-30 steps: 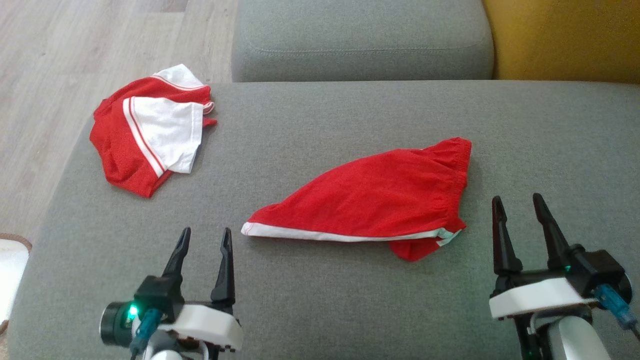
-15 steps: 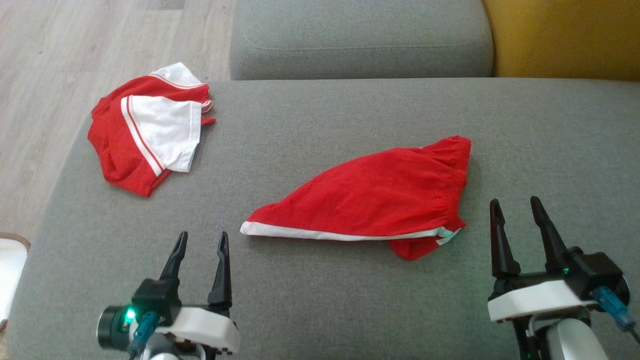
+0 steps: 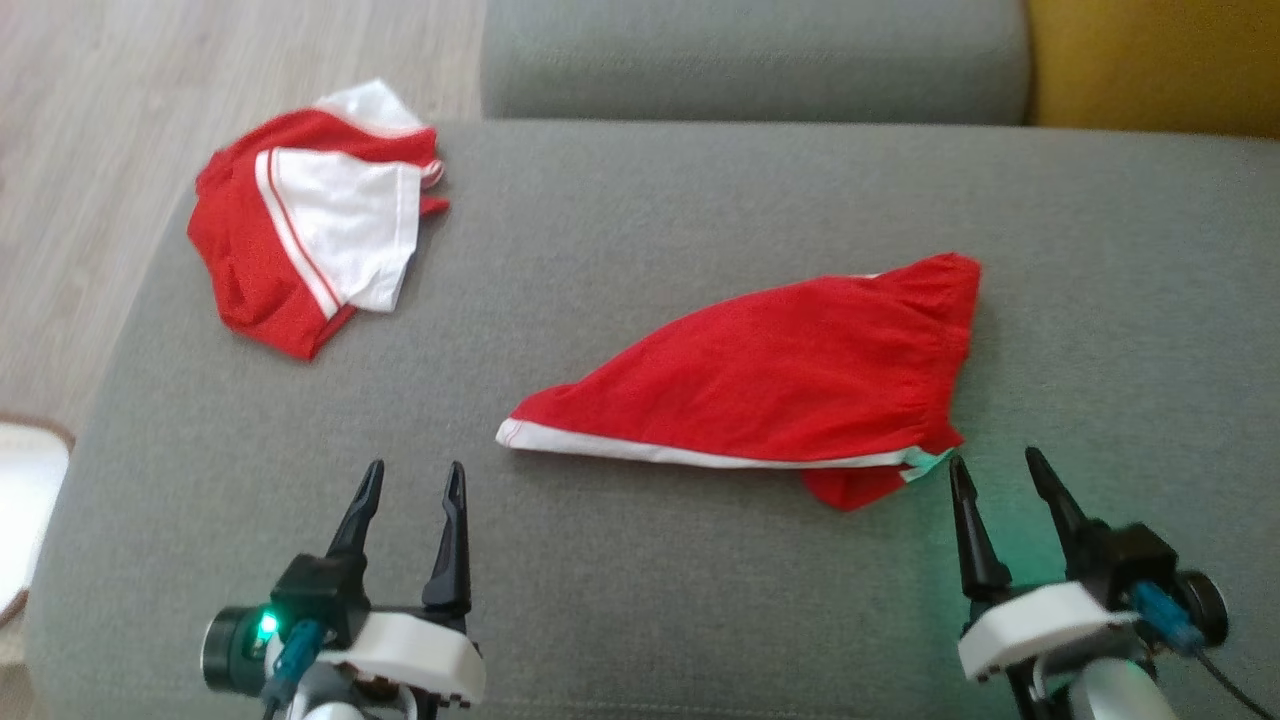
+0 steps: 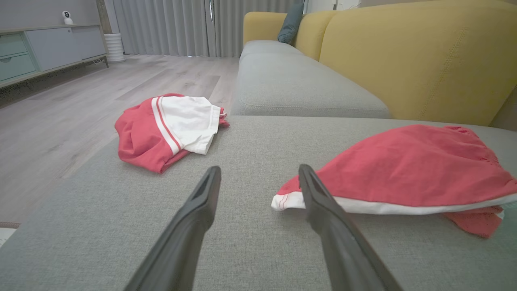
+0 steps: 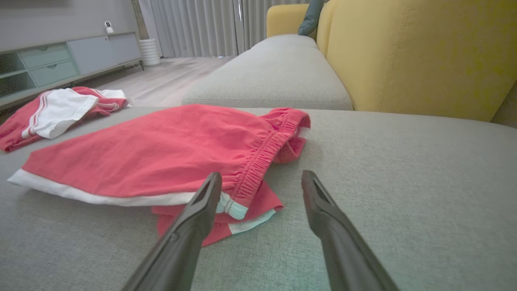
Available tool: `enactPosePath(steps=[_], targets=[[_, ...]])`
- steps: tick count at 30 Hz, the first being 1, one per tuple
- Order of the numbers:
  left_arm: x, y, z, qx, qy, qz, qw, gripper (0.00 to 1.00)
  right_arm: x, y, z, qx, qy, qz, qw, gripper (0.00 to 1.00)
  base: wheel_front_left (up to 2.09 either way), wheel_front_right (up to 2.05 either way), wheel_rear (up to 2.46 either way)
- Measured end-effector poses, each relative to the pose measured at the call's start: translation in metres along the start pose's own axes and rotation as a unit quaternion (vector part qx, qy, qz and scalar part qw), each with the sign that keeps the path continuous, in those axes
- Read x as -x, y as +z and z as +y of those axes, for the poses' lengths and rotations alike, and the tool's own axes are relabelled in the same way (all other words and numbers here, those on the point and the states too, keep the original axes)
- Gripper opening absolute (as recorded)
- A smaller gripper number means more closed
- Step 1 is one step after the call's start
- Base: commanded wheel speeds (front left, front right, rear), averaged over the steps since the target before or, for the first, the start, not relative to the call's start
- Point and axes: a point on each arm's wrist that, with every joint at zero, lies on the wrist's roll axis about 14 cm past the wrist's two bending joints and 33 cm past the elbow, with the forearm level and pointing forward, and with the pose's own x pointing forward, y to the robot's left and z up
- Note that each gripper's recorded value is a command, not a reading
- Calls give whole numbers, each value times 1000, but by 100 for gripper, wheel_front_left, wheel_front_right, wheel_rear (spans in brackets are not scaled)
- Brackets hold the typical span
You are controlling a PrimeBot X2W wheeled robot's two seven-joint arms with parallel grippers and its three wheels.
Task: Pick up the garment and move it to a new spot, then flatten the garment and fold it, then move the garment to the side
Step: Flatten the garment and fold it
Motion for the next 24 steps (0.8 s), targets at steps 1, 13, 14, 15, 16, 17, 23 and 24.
enactPosePath(steps=[1,13,14,15,16,17,23,24], targets=[[0,-2,1,1,2,4,1000,100,-3,-5,1,4,3,9,1000,100,0,0,0],[-9,-19,25,-4,38,33,999,100,-44,-52,15,40,41,89,994,100,0,0,0],[-9,-20,26,-4,40,35,999,100,-44,-53,16,39,42,91,994,100,0,0,0],[-10,-20,27,-5,41,34,999,100,-45,-54,16,39,43,92,994,100,0,0,0],[-11,-19,27,-5,42,34,999,100,-45,-55,16,39,43,93,994,100,0,0,0],[-11,-19,28,-5,42,33,999,100,-45,-54,15,38,41,91,994,100,0,0,0],[-13,-20,25,-6,37,33,999,100,-42,-50,13,38,38,84,995,100,0,0,0],[-14,-20,24,-8,36,34,999,100,-39,-52,14,38,39,87,995,100,0,0,0]])
